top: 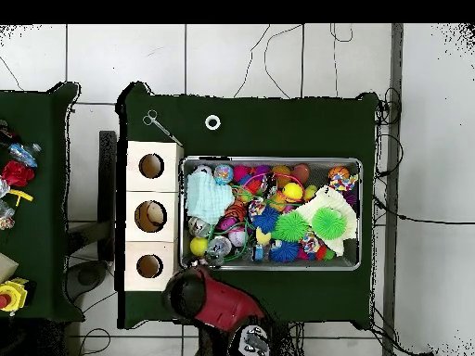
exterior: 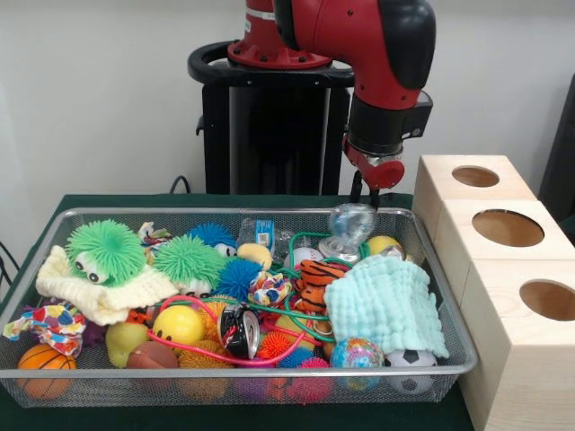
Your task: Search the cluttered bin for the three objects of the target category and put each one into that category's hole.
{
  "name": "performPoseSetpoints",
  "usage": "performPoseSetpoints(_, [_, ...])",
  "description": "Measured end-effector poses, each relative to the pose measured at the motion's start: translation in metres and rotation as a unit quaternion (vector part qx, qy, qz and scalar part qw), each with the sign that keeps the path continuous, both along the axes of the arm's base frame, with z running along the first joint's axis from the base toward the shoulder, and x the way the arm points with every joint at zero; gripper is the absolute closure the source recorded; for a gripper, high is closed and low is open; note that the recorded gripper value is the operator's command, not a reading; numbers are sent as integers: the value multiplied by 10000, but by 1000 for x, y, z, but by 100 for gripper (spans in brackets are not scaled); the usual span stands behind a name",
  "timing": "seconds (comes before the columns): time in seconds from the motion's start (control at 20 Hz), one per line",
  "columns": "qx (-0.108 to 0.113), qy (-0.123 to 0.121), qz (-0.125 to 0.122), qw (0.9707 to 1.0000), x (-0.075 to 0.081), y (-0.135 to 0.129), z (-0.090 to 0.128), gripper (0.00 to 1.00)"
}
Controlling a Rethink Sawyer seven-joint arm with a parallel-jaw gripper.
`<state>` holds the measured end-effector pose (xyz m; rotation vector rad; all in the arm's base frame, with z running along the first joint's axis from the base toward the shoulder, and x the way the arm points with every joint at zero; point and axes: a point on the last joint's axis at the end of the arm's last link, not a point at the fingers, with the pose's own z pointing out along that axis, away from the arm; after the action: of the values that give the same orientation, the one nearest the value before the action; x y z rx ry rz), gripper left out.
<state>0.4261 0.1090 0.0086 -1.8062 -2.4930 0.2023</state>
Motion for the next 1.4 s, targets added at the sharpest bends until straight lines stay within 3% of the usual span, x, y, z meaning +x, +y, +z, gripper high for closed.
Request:
performPoseSetpoints(0.5, [8,-294,170,9994,23,-4,14,0])
performPoseSetpoints(0.85, [54,-608,255,9978,47,-2,46,0])
performPoseSetpoints(1.2, [88,-751,264,9968,55,-11,72,0])
performPoseSetpoints(1.4, [13,-773,313,9965,46,-28,71,0])
